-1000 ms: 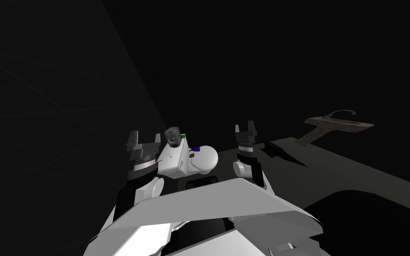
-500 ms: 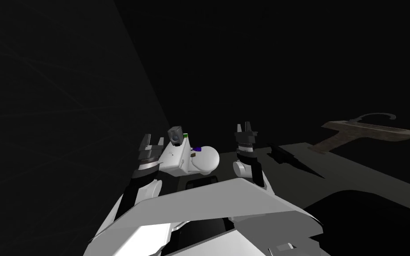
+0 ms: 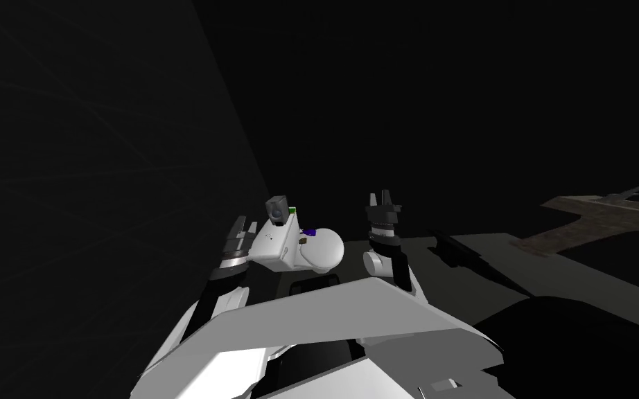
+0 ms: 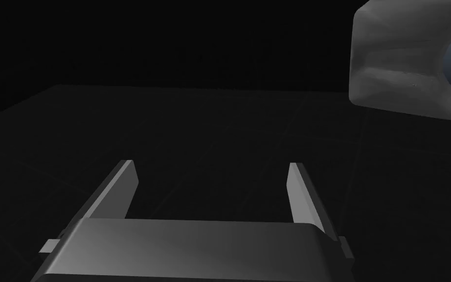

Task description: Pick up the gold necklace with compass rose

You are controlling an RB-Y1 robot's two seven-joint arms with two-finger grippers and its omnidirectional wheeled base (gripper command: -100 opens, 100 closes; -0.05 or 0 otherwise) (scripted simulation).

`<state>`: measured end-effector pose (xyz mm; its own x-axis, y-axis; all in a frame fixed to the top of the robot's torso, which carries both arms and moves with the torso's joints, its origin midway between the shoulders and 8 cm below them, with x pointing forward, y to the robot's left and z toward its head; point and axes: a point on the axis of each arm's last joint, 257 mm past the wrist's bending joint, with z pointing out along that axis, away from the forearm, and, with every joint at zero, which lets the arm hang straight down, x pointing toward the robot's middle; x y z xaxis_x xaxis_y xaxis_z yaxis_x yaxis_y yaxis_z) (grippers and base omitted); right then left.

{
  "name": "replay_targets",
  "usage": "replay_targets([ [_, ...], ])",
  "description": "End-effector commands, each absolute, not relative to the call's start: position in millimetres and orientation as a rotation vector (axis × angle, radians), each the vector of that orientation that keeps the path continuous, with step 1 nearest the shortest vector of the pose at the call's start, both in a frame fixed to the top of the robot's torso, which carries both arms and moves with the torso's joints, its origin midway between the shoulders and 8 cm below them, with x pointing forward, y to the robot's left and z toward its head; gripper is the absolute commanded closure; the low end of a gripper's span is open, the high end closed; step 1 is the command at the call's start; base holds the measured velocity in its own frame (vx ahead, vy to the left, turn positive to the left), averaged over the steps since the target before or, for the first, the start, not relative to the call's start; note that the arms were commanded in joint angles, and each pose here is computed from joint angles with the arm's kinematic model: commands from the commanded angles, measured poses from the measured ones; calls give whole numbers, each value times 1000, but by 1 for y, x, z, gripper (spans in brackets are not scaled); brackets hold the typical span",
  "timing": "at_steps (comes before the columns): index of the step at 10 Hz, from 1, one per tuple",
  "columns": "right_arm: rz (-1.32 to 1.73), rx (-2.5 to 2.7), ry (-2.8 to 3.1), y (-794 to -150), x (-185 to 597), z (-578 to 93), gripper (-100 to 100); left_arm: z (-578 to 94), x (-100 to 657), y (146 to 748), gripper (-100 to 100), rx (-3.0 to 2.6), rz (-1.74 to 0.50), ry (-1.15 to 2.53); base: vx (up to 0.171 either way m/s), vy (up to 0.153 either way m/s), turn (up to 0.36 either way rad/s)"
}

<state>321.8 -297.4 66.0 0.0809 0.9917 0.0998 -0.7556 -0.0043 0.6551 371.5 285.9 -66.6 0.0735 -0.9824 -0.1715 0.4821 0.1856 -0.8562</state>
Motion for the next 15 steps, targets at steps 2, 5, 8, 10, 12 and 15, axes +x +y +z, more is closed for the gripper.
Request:
replay_targets([
  [2, 1454, 652, 458, -297, 322, 66, 0, -87, 378, 292, -100, -719, -1202, 944, 6, -21, 40],
  [5, 1454, 652, 458, -297, 322, 66, 0, -121, 384, 302, -100, -724, -1108, 1031, 8, -28, 99],
  [8, 1454, 652, 458, -297, 322, 66, 0, -154, 390, 312, -100, -713, -1010, 1126, 3, -27, 43],
  [10, 1454, 652, 458, -297, 322, 66, 0, -175, 395, 318, -100, -693, -942, 1191, 0, -14, 14],
  [12, 1454, 652, 458, -297, 322, 66, 0, -197, 400, 326, -100, -668, -870, 1261, 1, -7, -21],
  [15, 1454, 652, 458, -297, 322, 66, 0, -226, 408, 338, -100, -615, -762, 1356, 0, -1, -50],
])
